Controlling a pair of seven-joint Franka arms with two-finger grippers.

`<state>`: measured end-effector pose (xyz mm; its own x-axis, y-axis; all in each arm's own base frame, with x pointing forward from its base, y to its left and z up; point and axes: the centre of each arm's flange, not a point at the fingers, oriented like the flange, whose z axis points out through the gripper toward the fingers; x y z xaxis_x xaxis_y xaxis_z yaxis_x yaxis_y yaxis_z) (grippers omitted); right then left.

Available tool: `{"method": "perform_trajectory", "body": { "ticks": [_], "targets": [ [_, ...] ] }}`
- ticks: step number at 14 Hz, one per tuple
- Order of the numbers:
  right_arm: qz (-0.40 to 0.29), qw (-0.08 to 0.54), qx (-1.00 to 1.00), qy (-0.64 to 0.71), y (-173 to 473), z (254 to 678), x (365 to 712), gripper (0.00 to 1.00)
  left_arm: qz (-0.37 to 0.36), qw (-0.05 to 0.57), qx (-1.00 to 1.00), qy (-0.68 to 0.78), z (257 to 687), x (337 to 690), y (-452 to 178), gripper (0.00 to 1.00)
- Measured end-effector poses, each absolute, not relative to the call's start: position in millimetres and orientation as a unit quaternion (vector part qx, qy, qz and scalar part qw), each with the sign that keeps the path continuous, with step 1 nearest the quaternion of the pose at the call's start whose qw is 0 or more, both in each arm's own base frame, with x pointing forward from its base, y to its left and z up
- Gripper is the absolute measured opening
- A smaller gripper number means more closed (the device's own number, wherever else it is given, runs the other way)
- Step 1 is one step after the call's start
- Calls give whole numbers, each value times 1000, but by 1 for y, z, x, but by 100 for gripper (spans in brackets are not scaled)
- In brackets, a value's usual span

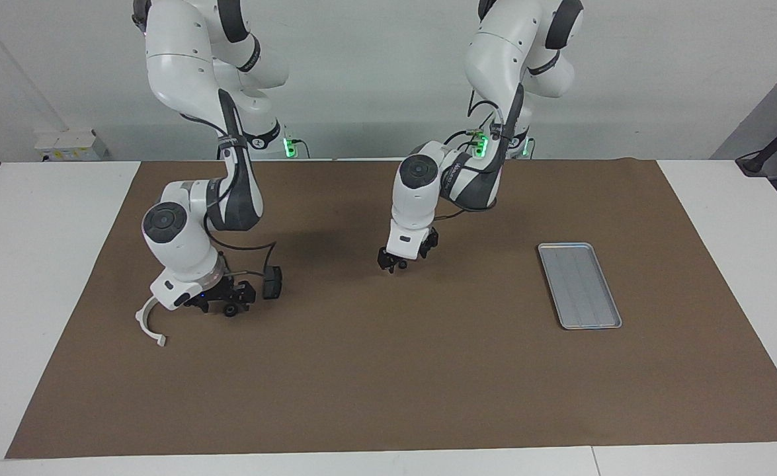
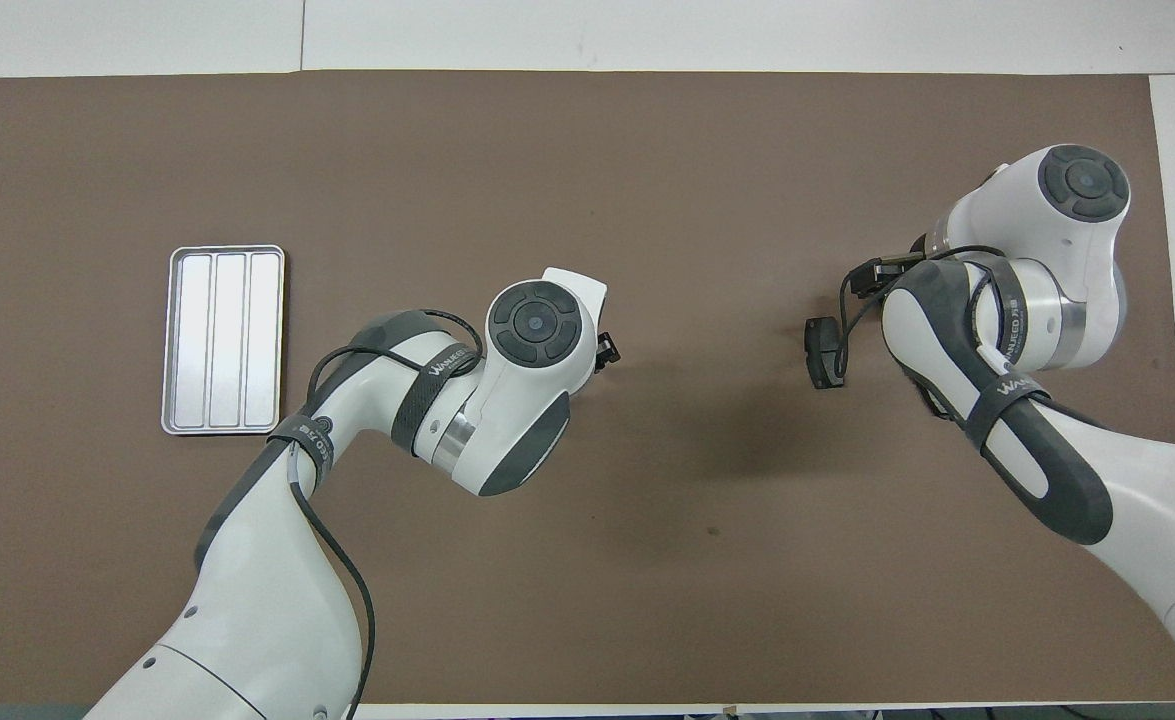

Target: Pick bearing gear from pile to tray

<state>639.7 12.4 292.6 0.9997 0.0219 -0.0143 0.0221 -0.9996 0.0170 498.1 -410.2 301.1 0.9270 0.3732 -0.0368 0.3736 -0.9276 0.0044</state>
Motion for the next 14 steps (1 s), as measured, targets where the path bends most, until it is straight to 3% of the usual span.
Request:
{"method": "perform_trajectory", "body": {
  "ticks": [4,5,6,8,9,11,12,14],
  "targets": [
    [-6,8,1000,12,14,286,641,100,-18,6,982,187,298,494,-413,88],
    [-5,8,1000,12,14,286,641,95,-18,6,982,186,298,494,-413,81],
    [-5,8,1000,12,14,286,641,90,-18,6,982,186,298,493,-413,80],
    [-6,8,1000,12,14,286,641,90,-18,7,982,186,298,493,-414,70],
    [-6,8,1000,12,14,285,640,83,-18,7,982,186,298,493,-414,70],
    [-7,8,1000,13,14,284,640,80,-18,7,982,186,298,493,-414,70],
    [-7,8,1000,13,14,283,640,72,-18,7,982,185,298,493,-414,70],
    [-4,7,1000,13,16,286,641,48,-18,7,983,184,298,491,-416,70]
  ]
}}
